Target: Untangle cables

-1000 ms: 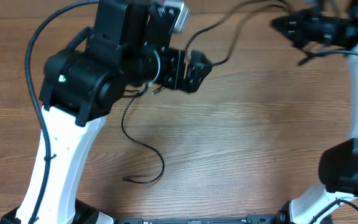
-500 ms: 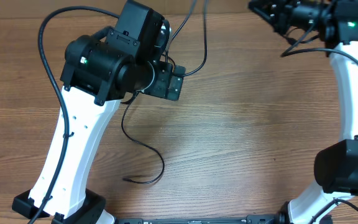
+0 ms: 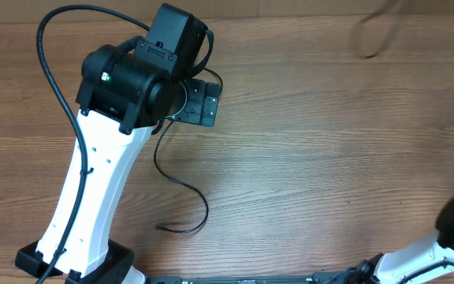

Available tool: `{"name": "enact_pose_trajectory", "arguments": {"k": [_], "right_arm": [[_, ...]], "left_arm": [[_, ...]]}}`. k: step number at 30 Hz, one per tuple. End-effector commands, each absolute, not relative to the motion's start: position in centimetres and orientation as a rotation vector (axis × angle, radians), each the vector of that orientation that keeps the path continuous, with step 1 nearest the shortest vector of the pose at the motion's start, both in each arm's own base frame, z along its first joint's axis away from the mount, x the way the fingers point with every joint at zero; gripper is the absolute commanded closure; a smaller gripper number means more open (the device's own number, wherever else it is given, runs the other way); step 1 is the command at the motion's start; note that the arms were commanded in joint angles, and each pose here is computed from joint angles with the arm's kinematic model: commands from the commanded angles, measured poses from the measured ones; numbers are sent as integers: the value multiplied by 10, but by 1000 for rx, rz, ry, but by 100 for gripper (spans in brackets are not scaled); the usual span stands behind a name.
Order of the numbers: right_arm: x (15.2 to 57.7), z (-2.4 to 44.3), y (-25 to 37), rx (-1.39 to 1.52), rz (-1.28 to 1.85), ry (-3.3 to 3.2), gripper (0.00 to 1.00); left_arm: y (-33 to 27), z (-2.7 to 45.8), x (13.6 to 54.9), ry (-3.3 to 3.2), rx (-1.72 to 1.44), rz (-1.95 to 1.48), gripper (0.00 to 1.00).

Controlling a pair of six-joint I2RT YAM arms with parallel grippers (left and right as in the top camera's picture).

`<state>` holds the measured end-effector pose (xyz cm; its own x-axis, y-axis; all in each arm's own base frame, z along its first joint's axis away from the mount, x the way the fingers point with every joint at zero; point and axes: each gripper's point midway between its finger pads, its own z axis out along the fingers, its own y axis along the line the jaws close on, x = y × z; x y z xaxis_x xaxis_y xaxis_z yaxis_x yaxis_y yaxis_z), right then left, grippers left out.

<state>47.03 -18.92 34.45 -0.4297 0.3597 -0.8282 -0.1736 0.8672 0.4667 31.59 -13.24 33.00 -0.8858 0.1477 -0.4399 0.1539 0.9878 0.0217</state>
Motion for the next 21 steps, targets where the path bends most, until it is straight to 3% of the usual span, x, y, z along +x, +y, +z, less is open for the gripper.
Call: {"name": "enact_pose_trajectory", "arguments": {"k": [1,6,11,12,13,16,21], "right_arm": [[437,359,-257,304,367,1906,96],[388,340,-348,526,-4,1950,96],[313,318,-437,936,-475,1955,96],[301,314,-449,1001,-519,1939,84],[294,312,-455,1021,-532,1934,2],[292,307,-456,1001,-422,1932,0],[335,324,-411,731,-47,1900,0]], "left_arm": [[-141,334,314,2675,201,-111,0],[-165,340,314,2655,244,-278,0],[-193,349,313,2611,312,-447,0],[-194,349,314,2606,315,-458,0],[-196,350,313,2604,320,-462,0],[-197,350,312,2604,325,-465,0],[-200,357,309,2570,372,-492,0]]}}
